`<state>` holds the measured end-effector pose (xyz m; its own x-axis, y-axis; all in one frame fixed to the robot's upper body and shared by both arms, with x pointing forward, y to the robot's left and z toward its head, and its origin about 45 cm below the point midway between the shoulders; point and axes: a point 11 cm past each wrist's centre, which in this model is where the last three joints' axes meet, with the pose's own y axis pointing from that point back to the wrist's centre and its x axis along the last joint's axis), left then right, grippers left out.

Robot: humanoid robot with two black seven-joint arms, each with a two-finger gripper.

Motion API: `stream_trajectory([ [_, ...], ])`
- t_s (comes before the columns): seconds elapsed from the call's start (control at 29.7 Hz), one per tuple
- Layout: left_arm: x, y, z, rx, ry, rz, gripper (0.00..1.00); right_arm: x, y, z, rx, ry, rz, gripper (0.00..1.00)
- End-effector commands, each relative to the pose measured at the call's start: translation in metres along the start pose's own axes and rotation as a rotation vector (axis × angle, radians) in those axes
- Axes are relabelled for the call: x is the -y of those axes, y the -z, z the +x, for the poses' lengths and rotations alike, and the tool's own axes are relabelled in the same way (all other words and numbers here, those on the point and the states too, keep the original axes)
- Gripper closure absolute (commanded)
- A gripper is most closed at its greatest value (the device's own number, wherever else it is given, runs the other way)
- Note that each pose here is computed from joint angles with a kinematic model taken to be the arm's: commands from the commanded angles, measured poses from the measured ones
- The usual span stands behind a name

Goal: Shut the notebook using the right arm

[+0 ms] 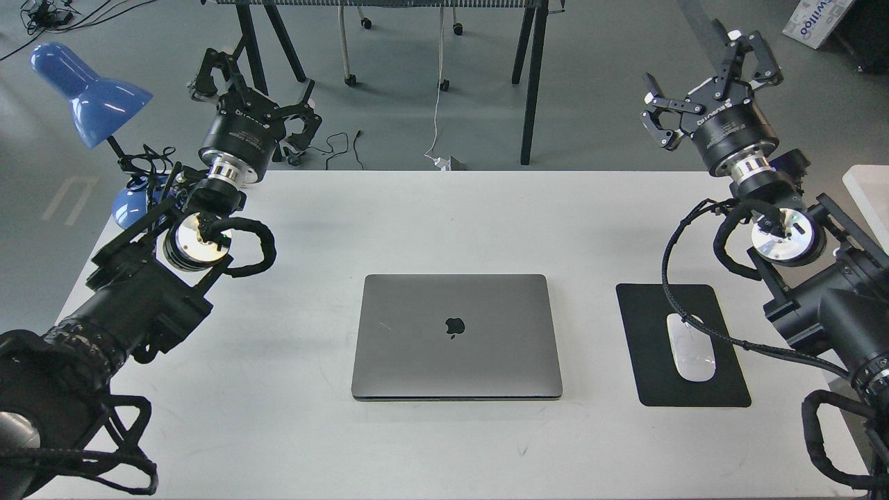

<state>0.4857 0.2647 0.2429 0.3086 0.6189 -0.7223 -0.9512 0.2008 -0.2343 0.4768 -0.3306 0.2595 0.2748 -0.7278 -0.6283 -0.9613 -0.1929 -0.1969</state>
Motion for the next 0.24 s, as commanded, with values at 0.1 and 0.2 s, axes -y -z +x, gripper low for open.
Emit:
stream_trajectory([
  [0.1,-0.0001,0.0003,0.0000,0.001,0.000,0.001,0.00,-0.0069,0.0090,0.0184,-0.014,-0.056,0.014,0.00],
  [0.2,-0.0001,0.0003,0.0000,0.001,0.000,0.001,0.00,-0.0100,0.0027,0.0197,-0.014,-0.056,0.001,0.00],
])
